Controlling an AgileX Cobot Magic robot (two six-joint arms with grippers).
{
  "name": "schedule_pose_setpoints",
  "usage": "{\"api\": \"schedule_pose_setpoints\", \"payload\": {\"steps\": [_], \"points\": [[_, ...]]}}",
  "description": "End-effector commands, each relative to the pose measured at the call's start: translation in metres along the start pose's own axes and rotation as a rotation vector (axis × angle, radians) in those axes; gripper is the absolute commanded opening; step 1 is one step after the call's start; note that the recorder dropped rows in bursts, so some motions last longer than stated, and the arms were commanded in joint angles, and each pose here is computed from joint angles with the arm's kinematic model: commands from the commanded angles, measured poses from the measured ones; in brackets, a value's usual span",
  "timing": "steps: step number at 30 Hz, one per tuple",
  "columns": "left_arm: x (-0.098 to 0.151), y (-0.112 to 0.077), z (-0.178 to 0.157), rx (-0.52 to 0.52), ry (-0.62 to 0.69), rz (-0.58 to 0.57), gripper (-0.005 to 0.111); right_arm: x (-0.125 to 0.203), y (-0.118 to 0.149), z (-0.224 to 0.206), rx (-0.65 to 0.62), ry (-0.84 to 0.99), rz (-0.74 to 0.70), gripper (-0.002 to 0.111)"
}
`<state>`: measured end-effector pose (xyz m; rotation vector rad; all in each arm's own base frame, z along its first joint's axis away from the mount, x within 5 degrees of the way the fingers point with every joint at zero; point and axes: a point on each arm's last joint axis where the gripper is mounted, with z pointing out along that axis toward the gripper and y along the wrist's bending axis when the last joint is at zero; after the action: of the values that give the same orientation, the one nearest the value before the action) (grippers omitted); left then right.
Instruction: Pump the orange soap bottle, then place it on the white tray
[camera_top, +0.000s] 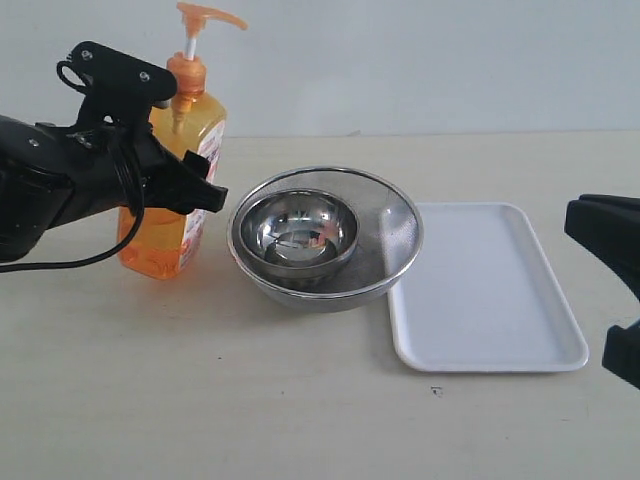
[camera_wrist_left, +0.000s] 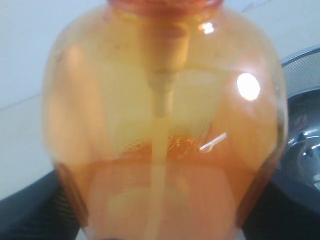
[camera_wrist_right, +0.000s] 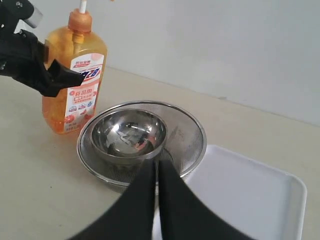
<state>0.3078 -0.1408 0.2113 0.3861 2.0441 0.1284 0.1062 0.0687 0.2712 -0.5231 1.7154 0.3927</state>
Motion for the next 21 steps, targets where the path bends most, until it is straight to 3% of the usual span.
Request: {"api": "schedule_pose_setpoints", "payload": {"steps": [1, 10, 21], "points": [[-0.011, 0.009, -0.006, -0.055, -0.06, -0.051, 0.005, -0.001, 0.0, -0.001, -0.004, -0.013, -0.003, 0.0], [-0.008, 0.024, -0.001, -0.085, -0.052, -0.25, 0.005, -0.001, 0.0, -0.001, -0.005, -0.014, -0.004, 0.0], [-0.019, 0.034, -0.009, -0.077, -0.106, -0.262, 0.005, -0.001, 0.0, -0.001, -0.005, -0.014, -0.004, 0.0]]}}
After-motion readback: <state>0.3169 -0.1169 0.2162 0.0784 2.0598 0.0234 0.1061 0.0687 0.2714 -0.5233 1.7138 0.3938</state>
